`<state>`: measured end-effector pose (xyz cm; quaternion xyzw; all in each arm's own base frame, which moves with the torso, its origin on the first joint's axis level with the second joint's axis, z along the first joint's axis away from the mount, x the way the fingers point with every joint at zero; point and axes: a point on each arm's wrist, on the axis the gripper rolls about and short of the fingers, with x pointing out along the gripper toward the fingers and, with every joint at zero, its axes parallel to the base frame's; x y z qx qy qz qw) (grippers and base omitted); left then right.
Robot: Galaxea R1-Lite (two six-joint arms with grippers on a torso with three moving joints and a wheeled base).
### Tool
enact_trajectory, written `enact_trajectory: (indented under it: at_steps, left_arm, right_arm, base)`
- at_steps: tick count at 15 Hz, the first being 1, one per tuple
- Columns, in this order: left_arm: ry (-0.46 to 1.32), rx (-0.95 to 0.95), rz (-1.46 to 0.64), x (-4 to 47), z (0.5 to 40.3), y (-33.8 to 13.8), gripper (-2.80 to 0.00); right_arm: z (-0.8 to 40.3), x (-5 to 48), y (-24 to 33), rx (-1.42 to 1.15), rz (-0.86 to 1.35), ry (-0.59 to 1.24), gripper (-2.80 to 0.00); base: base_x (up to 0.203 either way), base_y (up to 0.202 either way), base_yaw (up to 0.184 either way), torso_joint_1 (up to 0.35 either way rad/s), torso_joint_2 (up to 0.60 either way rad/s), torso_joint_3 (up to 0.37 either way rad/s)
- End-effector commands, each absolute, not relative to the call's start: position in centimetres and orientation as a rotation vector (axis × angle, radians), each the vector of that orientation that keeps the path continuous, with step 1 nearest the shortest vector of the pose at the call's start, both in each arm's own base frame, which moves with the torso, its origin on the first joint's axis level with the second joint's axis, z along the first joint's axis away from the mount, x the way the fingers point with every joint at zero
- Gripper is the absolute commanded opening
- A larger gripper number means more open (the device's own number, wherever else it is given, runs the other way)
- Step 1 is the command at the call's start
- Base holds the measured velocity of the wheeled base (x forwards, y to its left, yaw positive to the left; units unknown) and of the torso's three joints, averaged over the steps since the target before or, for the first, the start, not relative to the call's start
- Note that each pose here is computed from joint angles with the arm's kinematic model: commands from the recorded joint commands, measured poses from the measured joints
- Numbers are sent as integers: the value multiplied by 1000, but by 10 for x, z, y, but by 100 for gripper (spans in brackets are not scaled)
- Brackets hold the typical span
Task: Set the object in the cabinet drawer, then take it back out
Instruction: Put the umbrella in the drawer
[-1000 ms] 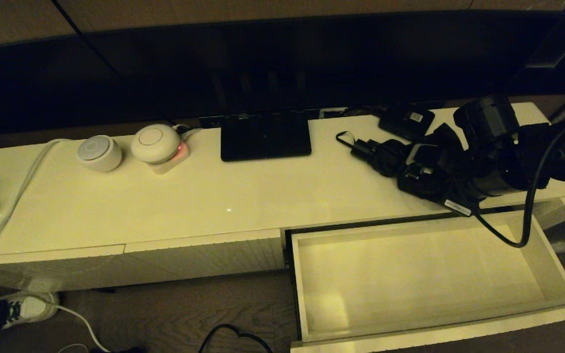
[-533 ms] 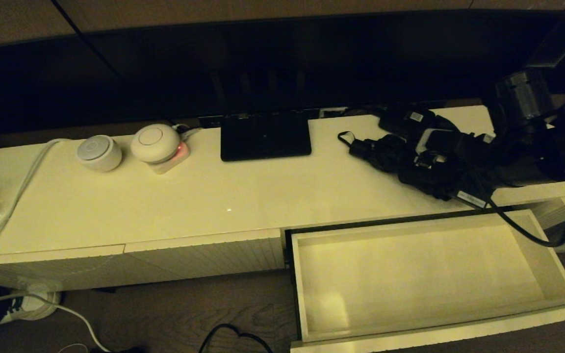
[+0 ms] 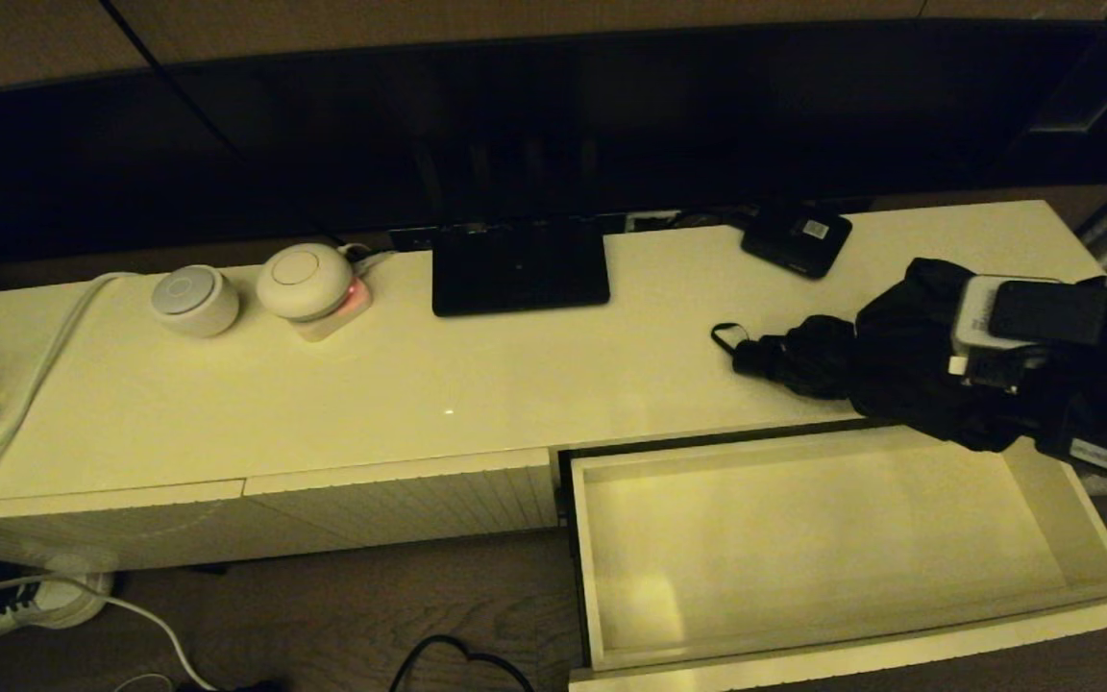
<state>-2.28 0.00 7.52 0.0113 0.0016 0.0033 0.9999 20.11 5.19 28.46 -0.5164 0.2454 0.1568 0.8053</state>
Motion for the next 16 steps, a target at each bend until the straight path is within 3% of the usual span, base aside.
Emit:
enact_trajectory:
  at_steps: [1, 7, 16]
  left_arm:
    - [6, 23, 8, -23, 74, 0, -280]
    - [6, 23, 8, -23, 74, 0, -280]
    - [6, 23, 8, -23, 74, 0, -280]
  right_arm:
    - [294, 158, 41, -1102, 356, 459, -280]
    - [282, 108, 34, -1119, 485, 537, -280]
    - [228, 143, 46, -1072, 570, 698, -280]
  base:
    - [0, 0, 0, 0, 0, 0]
    - [0, 0, 0, 0, 0, 0]
    - [0, 0, 0, 0, 0, 0]
